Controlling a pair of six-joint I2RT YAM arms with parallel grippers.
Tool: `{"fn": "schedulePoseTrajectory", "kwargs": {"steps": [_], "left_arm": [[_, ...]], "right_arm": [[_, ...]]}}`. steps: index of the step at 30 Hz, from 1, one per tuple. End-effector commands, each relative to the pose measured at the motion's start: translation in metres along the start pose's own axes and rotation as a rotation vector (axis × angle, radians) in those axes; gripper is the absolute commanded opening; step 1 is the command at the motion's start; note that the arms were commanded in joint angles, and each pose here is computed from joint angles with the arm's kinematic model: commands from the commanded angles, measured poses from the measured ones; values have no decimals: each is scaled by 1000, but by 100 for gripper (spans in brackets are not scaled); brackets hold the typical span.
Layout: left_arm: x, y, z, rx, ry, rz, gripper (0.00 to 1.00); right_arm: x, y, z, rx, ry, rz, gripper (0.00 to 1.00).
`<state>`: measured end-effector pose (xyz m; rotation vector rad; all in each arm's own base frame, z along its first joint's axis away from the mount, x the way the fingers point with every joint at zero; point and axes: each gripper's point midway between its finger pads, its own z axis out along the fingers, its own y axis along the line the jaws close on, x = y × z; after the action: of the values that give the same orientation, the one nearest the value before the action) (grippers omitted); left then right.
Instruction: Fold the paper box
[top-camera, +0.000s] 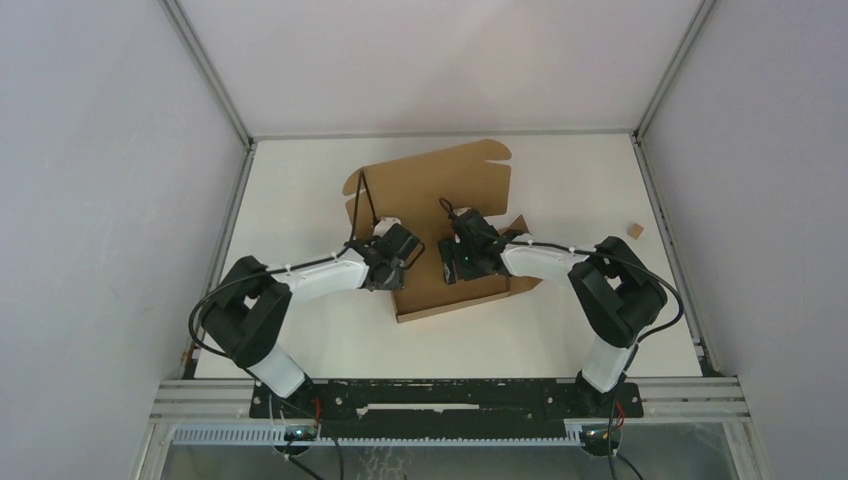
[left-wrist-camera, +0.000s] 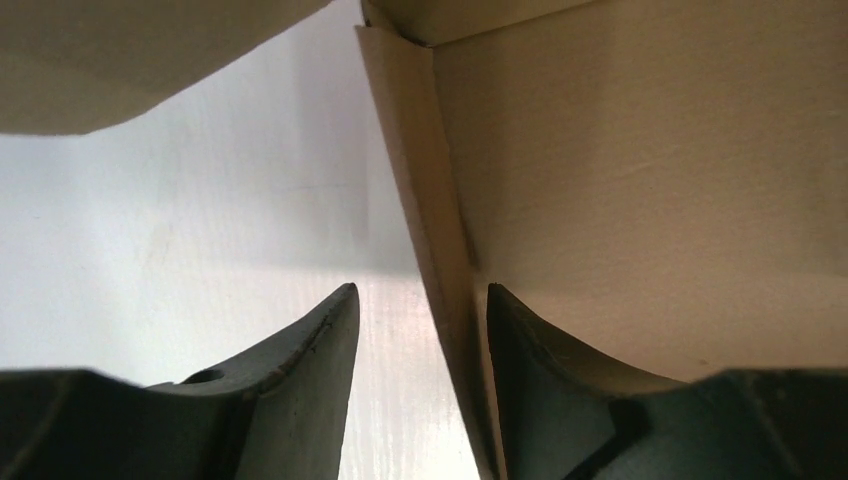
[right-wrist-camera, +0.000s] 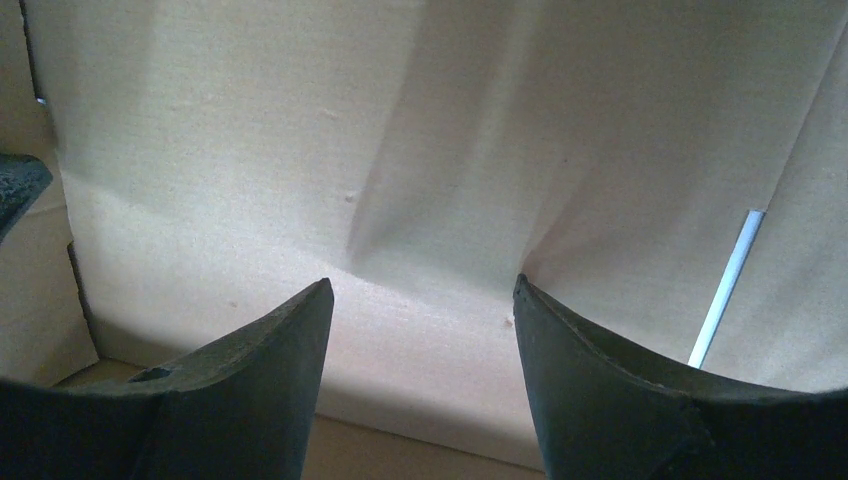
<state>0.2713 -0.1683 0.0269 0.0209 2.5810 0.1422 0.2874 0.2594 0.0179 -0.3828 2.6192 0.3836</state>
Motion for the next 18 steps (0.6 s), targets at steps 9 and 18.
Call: {"fn": "schedulePoseTrajectory", "kwargs": {"steps": [9,18], "left_arm": [[-27,-19,3,62,-79,-4,53],[-55,-5,-5,-12,-198,-52,53]], "right_arm": [[38,-20,-1,46,133,0,76],[38,-16,0,26,131,4,76]]}}
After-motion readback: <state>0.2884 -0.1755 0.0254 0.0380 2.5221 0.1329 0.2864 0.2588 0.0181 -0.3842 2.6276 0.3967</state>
